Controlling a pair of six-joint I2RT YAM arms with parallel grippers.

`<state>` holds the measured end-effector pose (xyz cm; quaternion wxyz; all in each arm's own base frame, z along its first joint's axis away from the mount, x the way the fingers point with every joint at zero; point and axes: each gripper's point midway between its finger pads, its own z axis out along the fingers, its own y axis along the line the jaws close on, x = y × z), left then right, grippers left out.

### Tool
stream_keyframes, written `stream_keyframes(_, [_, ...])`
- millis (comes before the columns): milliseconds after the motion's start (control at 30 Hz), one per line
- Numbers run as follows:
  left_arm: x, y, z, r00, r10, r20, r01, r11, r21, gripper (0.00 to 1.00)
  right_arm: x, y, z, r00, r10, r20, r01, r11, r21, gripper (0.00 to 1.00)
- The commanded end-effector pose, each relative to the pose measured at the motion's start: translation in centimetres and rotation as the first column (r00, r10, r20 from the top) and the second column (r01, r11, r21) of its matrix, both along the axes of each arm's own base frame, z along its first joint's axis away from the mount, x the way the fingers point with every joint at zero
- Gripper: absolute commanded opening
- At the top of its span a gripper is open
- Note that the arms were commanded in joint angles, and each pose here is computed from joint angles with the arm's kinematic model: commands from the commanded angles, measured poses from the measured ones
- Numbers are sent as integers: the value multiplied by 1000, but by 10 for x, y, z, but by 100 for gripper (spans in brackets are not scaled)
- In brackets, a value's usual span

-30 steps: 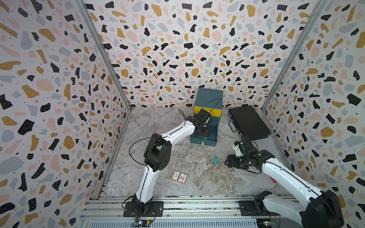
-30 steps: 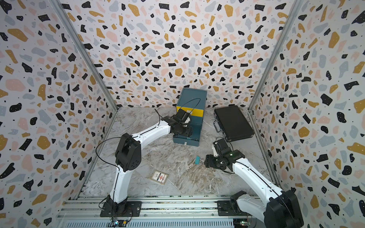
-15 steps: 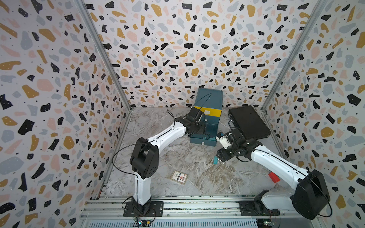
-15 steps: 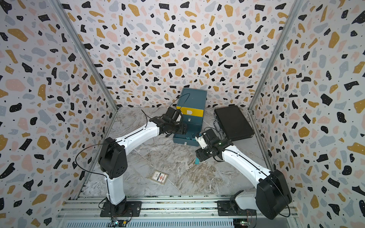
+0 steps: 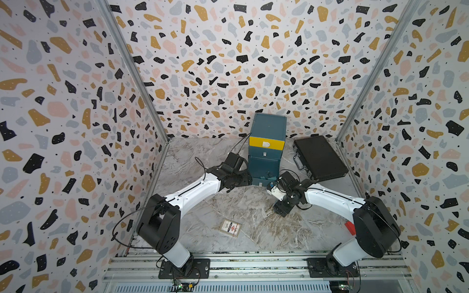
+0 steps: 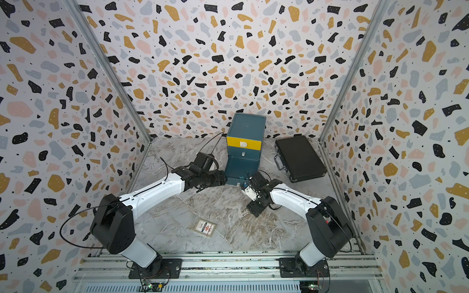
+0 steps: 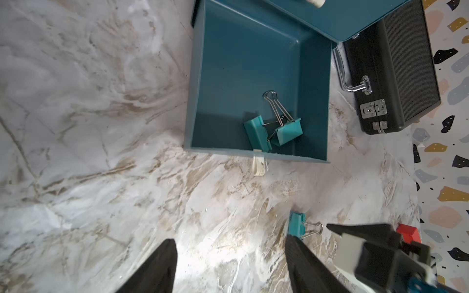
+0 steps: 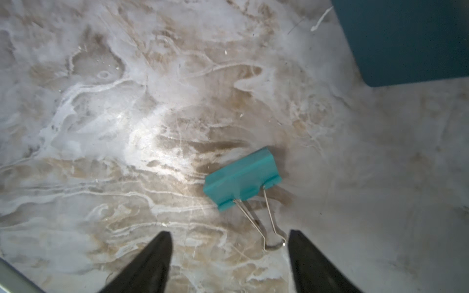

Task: Put the binder clips in the drawer according to color
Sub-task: Pick up the binder clip at the center of the board.

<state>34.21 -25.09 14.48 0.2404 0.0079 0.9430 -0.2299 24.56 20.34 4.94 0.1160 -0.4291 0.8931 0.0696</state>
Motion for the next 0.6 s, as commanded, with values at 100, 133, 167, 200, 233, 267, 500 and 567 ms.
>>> stream_keyframes(100, [0,11,32,997,19,77,-15,998,-56,71,13,0,7,993,106,56,-102,992,-69,100])
stream_keyframes(133, [0,12,34,997,19,79,-15,998,-60,71,14,2,8,990,126,66,-121,990,-66,100])
stream_keyframes(167, [-1,12,35,997,16,80,-11,998,-60,71,14,5,7,986,150,73,-145,987,-65,100])
stream_keyframes(200, [-2,13,36,997,14,78,-10,998,-59,71,12,6,6,982,174,68,-170,983,-65,100])
stream_keyframes(233, [-3,14,37,997,11,80,-7,998,-56,71,10,7,3,977,202,61,-198,978,-69,100])
stream_keyframes(267, [-4,15,38,997,8,80,-4,999,-52,71,8,8,0,972,227,54,-222,972,-81,100])
stream_keyframes(500, [-15,12,33,999,18,36,-13,992,-127,68,12,7,-22,953,304,7,-299,942,-155,91])
stream_keyframes(567, [-21,9,26,1000,28,10,-25,983,-182,66,13,8,-23,950,313,-2,-309,938,-158,87])
